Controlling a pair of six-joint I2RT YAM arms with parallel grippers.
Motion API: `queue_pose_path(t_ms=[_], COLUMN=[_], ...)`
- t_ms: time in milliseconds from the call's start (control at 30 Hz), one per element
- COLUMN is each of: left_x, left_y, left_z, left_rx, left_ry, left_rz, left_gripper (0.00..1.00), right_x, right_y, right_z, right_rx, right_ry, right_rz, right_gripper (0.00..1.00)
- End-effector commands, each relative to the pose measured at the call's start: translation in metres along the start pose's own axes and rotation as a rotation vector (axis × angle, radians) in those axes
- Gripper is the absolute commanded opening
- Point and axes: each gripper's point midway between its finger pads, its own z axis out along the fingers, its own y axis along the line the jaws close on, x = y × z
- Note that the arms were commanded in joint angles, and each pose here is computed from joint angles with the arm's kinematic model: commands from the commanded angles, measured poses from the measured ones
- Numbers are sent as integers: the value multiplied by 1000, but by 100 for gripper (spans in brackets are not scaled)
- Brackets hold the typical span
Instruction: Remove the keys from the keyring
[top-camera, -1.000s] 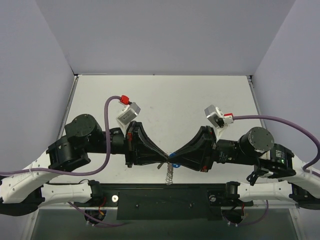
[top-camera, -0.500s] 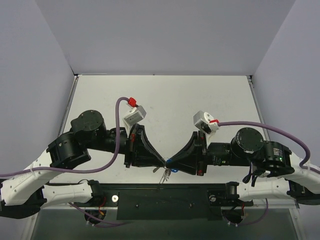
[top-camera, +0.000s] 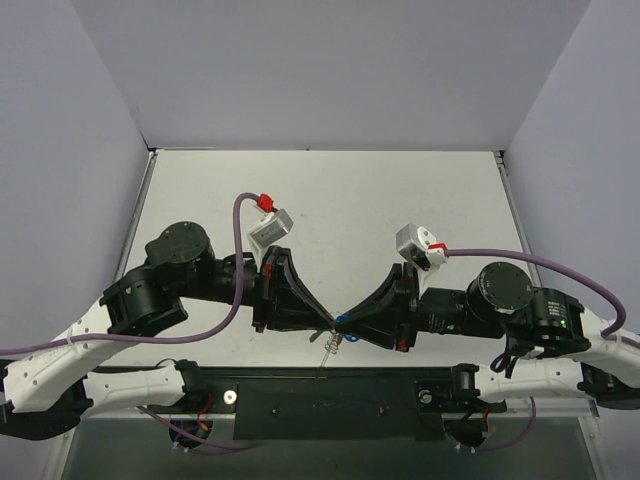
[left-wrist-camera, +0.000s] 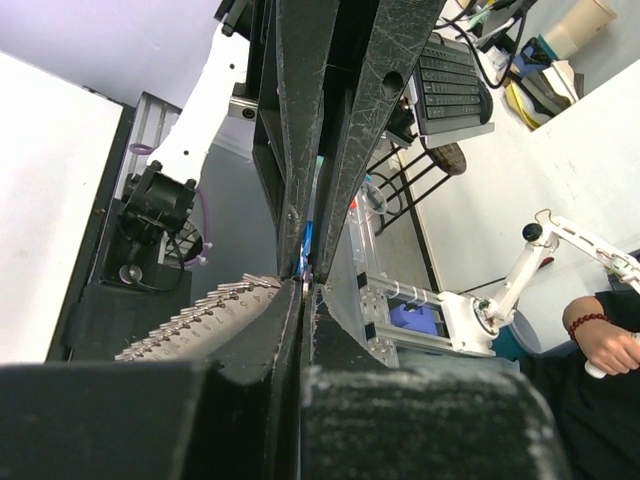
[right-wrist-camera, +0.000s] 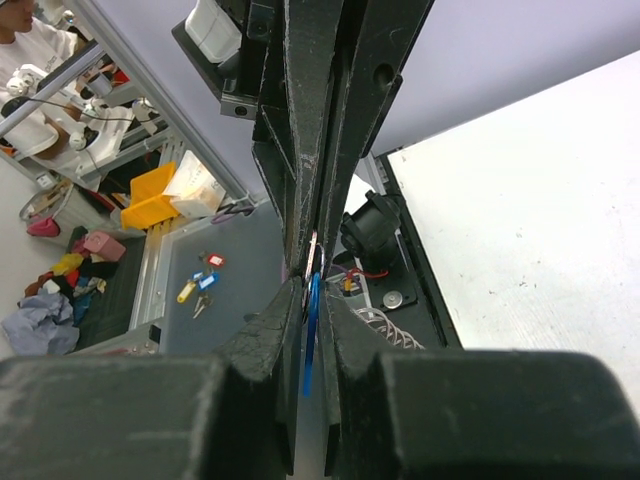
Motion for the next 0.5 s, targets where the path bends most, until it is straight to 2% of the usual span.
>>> queue_pose_path(t_ms=[0,100,367,467], left_x=[-9,0,41,57], left_y=[5,27,105,131], left_z=[-8,-8,7,12], left_rx=[-32,-94,-235,-263], left_ry=[-94,-110,-100,-86], left_rz=[21,23,30,46], left_gripper=[0,0,0,0], right_x=[2,16,90,101], right_y=[-7,-25,-90,-110], right_z=[-4,0,21,26], right_rx=[22,93,278,312], right_ry=[-41,-38,32,34], right_rz=[-16,-16,-1,27], right_gripper=[0,0,0,0])
